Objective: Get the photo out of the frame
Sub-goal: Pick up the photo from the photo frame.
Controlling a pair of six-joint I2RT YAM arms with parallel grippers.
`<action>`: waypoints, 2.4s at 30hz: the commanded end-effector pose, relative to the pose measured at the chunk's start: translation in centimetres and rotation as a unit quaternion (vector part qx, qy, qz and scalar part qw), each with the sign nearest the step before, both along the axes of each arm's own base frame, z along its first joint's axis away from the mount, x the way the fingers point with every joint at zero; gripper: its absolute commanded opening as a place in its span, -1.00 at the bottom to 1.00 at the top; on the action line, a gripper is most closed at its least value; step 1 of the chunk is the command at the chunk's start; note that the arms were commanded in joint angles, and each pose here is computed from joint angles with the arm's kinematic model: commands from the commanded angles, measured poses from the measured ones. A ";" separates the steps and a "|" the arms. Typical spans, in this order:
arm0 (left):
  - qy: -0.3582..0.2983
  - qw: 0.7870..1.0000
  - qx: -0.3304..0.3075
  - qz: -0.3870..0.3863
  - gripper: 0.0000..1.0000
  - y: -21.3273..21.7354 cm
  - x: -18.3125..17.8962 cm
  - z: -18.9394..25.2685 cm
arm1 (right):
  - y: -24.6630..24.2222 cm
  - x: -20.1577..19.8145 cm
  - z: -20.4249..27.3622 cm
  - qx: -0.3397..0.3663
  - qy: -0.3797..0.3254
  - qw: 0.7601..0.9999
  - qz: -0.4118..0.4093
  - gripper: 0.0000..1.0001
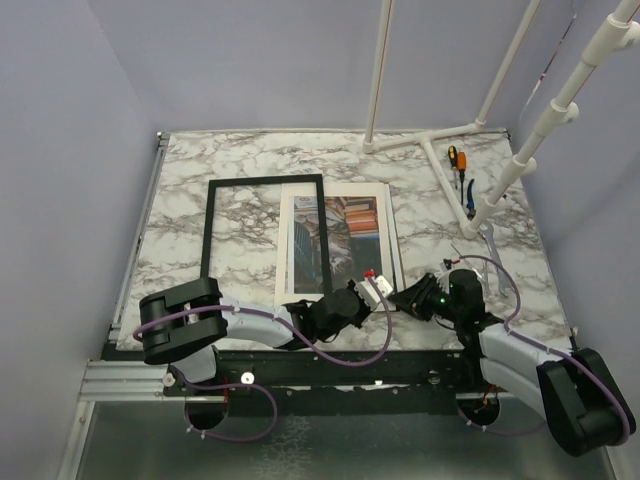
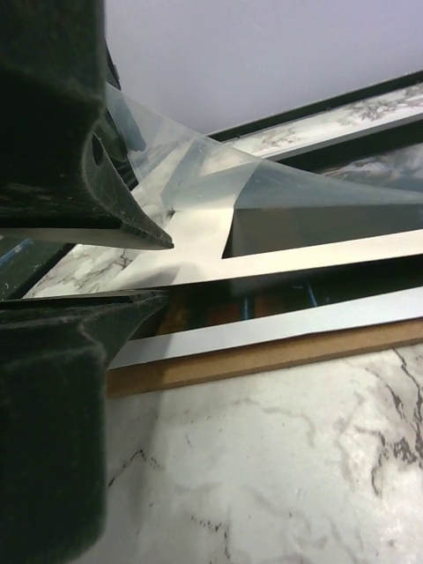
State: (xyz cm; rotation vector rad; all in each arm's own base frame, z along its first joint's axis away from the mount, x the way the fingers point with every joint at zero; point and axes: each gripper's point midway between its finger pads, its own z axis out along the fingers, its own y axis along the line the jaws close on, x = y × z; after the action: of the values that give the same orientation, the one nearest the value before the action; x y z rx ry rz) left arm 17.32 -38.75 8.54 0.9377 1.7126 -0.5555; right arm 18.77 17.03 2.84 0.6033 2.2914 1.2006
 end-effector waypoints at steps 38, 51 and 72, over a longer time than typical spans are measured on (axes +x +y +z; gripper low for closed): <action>-0.030 0.999 0.020 -0.029 0.27 -0.6 -0.3 -0.8 | 2.2 -0.3 5.2 0.072 0.012 0.996 0.044 -0.92; -0.074 0.996 0.051 0.016 -0.10 -0.6 0.7 -1.9 | 2.3 -0.2 5.9 0.078 0.021 0.996 0.040 -0.92; -0.117 0.988 0.071 0.071 -0.97 0.2 1.1 -1.4 | -0.3 0.2 6.9 0.000 0.008 1.000 -0.015 -0.30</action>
State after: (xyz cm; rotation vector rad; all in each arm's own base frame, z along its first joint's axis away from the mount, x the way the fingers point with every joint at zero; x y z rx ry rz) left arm 18.24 -38.33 6.47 0.9811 1.6085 -0.2248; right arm 18.75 18.50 10.18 0.6065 2.2691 1.3526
